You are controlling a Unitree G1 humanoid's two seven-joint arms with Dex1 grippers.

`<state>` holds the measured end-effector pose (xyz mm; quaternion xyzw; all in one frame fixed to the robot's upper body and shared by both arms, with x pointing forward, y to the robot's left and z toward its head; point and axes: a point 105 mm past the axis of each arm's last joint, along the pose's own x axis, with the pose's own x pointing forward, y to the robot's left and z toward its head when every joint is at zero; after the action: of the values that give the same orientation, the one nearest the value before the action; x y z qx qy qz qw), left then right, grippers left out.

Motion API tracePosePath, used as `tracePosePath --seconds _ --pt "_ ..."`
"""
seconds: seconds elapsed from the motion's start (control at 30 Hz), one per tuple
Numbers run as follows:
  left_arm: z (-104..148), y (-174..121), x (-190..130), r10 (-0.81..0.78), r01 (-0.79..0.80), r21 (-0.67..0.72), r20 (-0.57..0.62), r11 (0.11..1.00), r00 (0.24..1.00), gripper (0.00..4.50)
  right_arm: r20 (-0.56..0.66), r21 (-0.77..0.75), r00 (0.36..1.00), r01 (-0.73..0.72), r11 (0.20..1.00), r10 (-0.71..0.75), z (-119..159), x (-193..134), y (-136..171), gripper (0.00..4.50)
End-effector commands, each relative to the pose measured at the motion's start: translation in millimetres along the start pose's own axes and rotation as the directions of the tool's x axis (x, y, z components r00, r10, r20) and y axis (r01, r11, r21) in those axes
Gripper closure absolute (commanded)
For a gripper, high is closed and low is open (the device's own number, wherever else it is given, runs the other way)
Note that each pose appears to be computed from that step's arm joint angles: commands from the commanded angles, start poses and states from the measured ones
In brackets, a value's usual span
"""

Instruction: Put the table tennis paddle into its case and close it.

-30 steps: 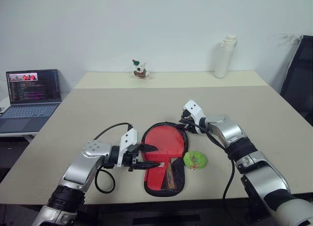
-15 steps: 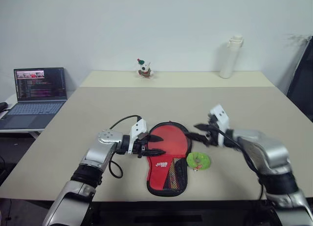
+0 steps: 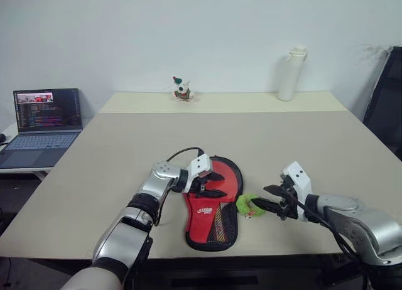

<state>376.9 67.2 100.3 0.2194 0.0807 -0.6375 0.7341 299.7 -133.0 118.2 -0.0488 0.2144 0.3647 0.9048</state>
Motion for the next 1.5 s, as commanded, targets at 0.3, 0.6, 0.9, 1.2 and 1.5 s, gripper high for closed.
tracePosePath --seconds 0.3,0.6,0.9,1.2,1.5 --pt "-20 -5 -2 0.005 -0.007 -0.037 -0.041 0.999 0.999 1.53 -0.063 0.017 0.998 -0.003 1.000 0.004 -15 17 -1 1.01" --pt "-21 -6 0 0.011 -0.013 -0.042 -0.037 0.999 0.999 1.53 -0.106 0.022 0.994 0.010 1.000 -0.007 -25 27 8 2.22" --pt "-26 -11 4 -0.011 0.009 -0.095 -0.017 0.995 1.000 1.53 -0.092 -0.021 0.996 -0.008 1.000 0.006 -14 13 11 4.44" --pt "-34 -22 9 -0.064 0.059 -0.142 -0.034 0.988 0.997 1.53 -0.185 -0.126 0.962 -0.226 0.966 0.201 -18 -26 38 4.44" --pt "-42 -28 14 -0.081 0.070 -0.171 -0.054 0.983 0.995 1.53 -0.254 -0.128 0.874 -0.456 0.881 0.415 -43 -34 87 4.44"
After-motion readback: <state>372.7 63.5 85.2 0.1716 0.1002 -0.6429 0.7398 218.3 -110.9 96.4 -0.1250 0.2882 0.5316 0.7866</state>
